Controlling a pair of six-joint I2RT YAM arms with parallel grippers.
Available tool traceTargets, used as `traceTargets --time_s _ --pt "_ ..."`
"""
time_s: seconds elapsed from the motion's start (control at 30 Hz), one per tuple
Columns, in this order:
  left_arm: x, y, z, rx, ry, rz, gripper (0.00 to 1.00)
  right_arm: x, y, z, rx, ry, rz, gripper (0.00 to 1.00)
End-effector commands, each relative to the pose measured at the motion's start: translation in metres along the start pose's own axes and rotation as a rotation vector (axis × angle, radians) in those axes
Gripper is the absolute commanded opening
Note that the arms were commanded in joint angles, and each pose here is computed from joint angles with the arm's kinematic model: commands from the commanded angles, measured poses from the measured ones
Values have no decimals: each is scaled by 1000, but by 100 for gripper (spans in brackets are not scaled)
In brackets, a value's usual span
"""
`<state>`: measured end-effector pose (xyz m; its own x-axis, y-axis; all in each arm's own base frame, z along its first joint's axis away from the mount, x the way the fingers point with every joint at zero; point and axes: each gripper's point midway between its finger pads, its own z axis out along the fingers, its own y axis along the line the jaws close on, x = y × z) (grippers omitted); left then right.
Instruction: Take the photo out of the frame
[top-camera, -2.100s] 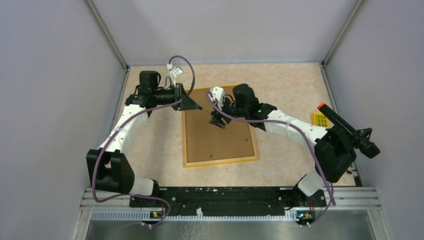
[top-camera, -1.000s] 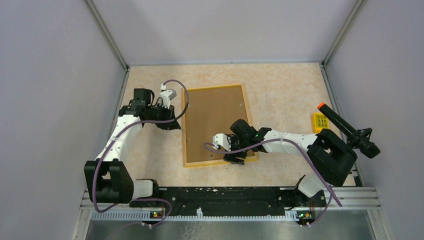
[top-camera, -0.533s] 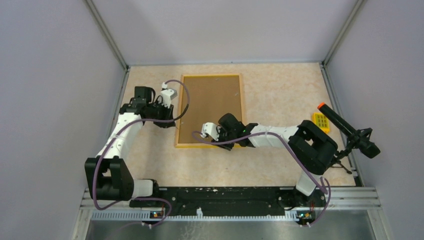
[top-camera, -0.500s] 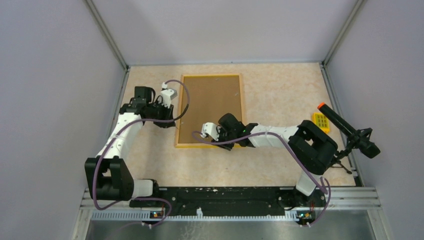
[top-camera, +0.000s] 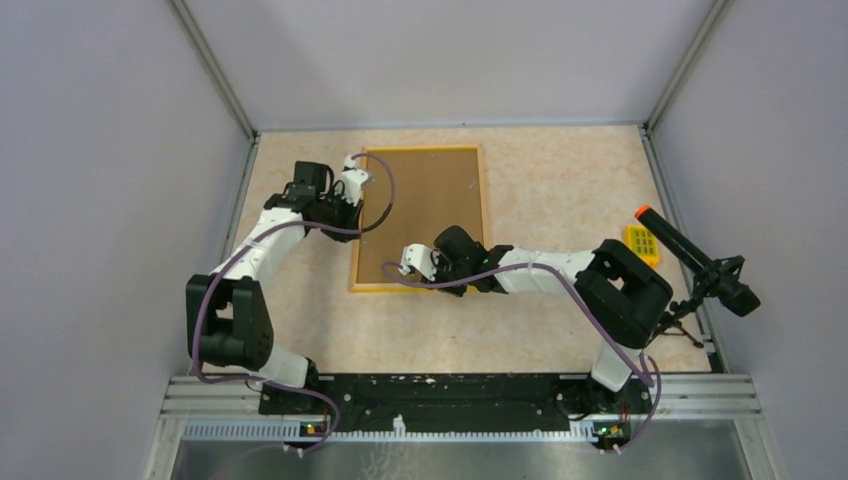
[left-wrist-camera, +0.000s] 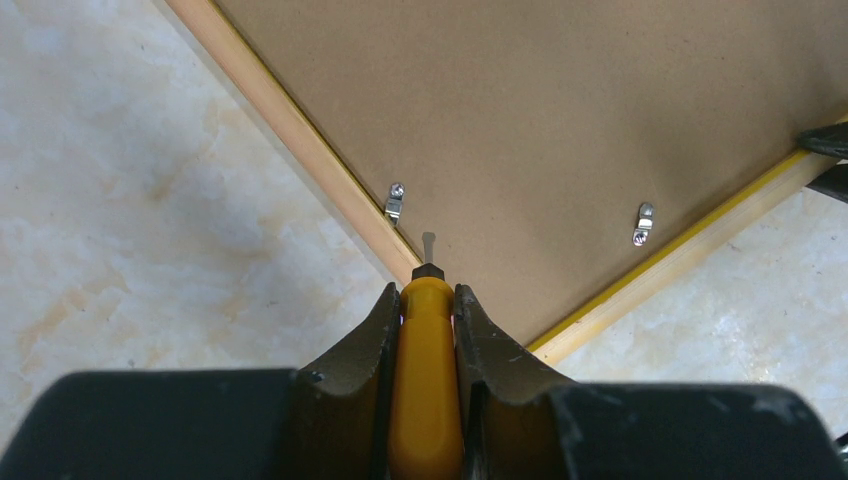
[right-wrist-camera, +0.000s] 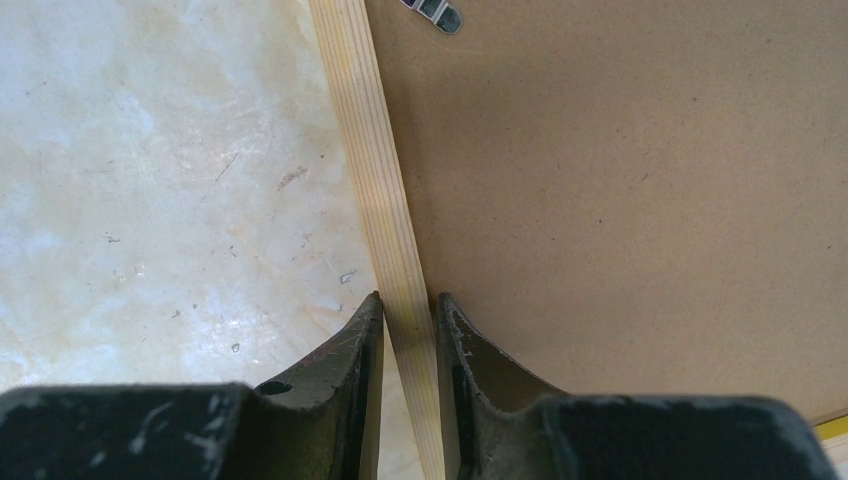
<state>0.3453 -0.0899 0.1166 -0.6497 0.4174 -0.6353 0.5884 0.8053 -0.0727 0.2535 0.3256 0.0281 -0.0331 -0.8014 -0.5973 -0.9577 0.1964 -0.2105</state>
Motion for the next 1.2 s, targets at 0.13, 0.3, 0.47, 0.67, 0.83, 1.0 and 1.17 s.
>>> traceTargets --time_s 0.13,0.3,0.47,0.67,0.83,1.0,1.17 --pt "-38 18 9 -66 -78 68 0 47 3 9 -11 199 27 0" --pt "-33 20 13 -75 -57 72 0 52 3 12 -11 216 29 0" --pt "-28 25 16 -106 -47 61 0 50 2 13 -16 212 31 0" --pt "-24 29 20 -123 -33 49 0 49 3 13 -21 210 29 0" --pt "-25 28 24 -112 -38 39 0 51 4 13 -23 213 32 0" --pt "-22 29 30 -109 -26 29 0 50 4 13 -24 208 35 0" --pt "-15 30 30 -113 -8 42 0 51 4 13 -24 210 39 0"
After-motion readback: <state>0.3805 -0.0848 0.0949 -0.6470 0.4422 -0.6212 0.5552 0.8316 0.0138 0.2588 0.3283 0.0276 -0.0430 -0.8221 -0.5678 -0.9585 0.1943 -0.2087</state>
